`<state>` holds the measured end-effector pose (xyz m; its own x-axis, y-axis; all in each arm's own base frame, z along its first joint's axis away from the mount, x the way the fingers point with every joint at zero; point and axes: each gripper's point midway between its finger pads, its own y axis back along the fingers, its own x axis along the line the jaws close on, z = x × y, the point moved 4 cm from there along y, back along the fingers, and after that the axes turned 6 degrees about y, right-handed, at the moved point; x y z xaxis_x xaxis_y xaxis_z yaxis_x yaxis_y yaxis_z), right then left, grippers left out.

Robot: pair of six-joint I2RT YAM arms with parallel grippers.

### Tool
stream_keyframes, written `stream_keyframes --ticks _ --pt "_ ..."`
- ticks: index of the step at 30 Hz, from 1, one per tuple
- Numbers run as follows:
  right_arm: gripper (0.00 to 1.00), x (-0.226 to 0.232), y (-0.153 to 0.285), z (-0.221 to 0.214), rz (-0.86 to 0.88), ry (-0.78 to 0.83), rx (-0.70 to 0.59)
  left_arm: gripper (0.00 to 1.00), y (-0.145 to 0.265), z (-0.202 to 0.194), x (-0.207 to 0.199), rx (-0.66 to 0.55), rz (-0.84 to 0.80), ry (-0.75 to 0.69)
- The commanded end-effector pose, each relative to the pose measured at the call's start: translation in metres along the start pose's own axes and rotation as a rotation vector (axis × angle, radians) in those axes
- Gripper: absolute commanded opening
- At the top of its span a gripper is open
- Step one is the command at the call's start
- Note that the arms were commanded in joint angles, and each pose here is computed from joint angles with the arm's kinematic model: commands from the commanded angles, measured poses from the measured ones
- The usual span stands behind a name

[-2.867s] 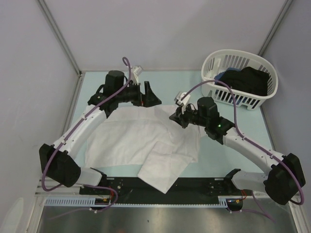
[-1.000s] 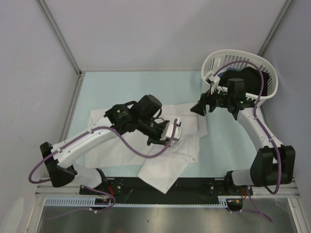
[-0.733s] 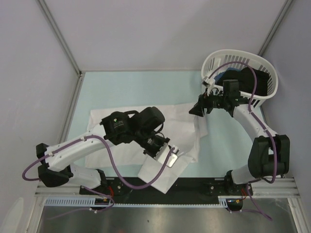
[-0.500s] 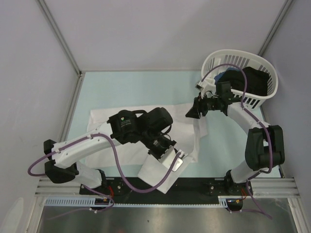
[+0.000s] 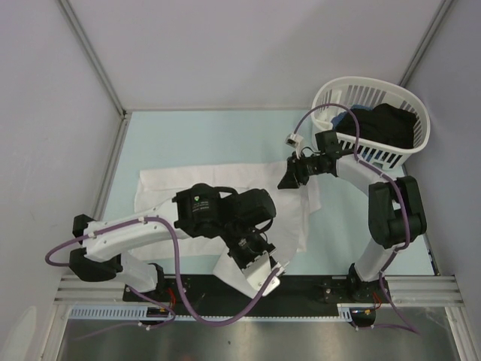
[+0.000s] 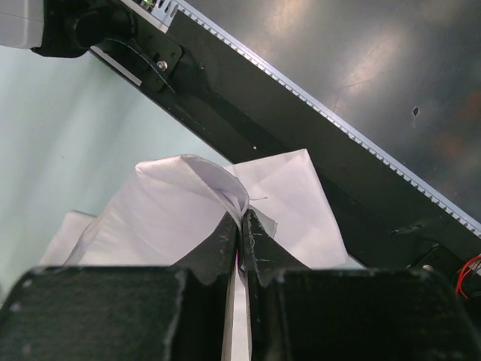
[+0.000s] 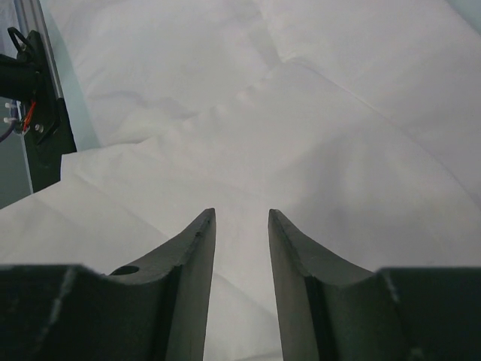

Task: Fold and stack the long sleeve shirts
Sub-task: Fold the shirt

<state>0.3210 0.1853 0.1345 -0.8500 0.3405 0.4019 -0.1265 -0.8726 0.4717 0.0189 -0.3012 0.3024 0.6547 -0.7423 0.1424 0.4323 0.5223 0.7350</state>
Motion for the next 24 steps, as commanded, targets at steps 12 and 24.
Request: stream_keyframes --ticks 12,24 --pt "0.28 -0.046 -0.012 -0.026 -0.034 -0.154 0.185 0.01 0.036 -0.091 0.06 0.004 0.296 0.334" --pt "0.48 -0.088 0.023 0.034 -0.19 -0.088 0.063 0.01 0.091 -0.156 0.054 0.024 0.513 0.364"
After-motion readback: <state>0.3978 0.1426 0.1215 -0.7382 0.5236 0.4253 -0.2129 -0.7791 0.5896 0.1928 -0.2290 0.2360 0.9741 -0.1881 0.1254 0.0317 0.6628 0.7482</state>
